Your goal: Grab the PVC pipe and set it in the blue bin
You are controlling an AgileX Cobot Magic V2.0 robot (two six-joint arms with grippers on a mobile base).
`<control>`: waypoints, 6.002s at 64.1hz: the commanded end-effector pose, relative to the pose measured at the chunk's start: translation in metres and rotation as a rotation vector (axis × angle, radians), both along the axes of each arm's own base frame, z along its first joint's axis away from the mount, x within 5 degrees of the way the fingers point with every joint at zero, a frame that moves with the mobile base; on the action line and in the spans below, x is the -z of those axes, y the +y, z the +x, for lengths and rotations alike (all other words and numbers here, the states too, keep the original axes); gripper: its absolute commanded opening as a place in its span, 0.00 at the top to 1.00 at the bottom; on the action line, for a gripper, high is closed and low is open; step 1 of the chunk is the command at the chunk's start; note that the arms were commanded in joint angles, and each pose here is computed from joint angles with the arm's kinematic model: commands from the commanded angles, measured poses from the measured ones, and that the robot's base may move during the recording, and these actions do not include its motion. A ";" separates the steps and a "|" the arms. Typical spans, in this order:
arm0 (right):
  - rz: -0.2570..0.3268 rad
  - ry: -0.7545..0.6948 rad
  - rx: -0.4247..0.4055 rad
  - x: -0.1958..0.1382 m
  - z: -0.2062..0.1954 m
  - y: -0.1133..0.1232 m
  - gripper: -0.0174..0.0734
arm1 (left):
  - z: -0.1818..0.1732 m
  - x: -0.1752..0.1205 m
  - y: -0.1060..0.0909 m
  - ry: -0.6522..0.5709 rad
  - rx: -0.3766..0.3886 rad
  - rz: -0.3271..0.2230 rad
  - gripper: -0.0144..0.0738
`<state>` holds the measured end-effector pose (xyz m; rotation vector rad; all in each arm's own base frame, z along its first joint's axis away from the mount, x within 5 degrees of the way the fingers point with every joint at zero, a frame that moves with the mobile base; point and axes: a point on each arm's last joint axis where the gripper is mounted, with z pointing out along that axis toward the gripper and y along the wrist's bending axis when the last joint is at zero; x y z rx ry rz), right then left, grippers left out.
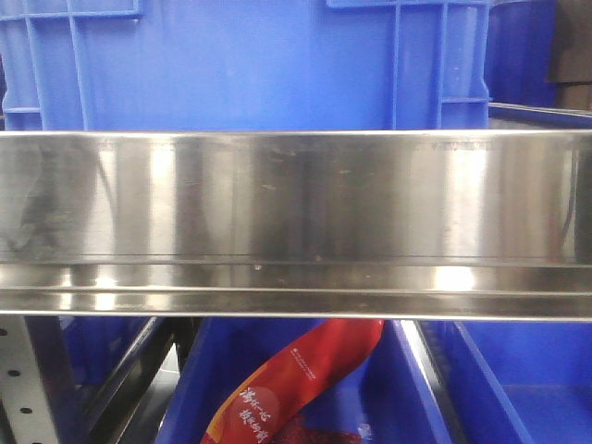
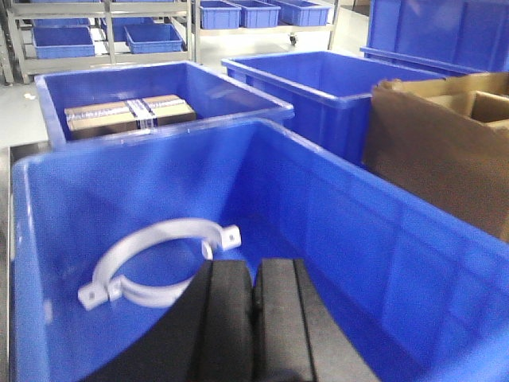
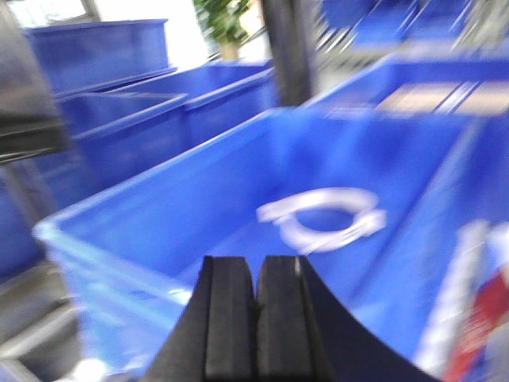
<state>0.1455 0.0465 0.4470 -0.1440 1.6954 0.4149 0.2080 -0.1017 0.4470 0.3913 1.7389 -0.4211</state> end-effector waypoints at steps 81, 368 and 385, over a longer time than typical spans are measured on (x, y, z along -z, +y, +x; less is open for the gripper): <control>-0.069 -0.295 0.467 0.109 -0.145 -0.047 0.99 | -0.170 0.123 0.101 -0.288 -0.582 -0.141 0.96; -0.126 -0.165 0.615 0.238 -0.091 -0.061 0.99 | -0.152 0.234 0.100 -0.277 -0.475 -0.056 0.96; -0.126 -0.165 0.615 0.238 -0.091 -0.061 0.99 | -0.152 0.234 0.100 -0.277 -0.475 -0.056 0.96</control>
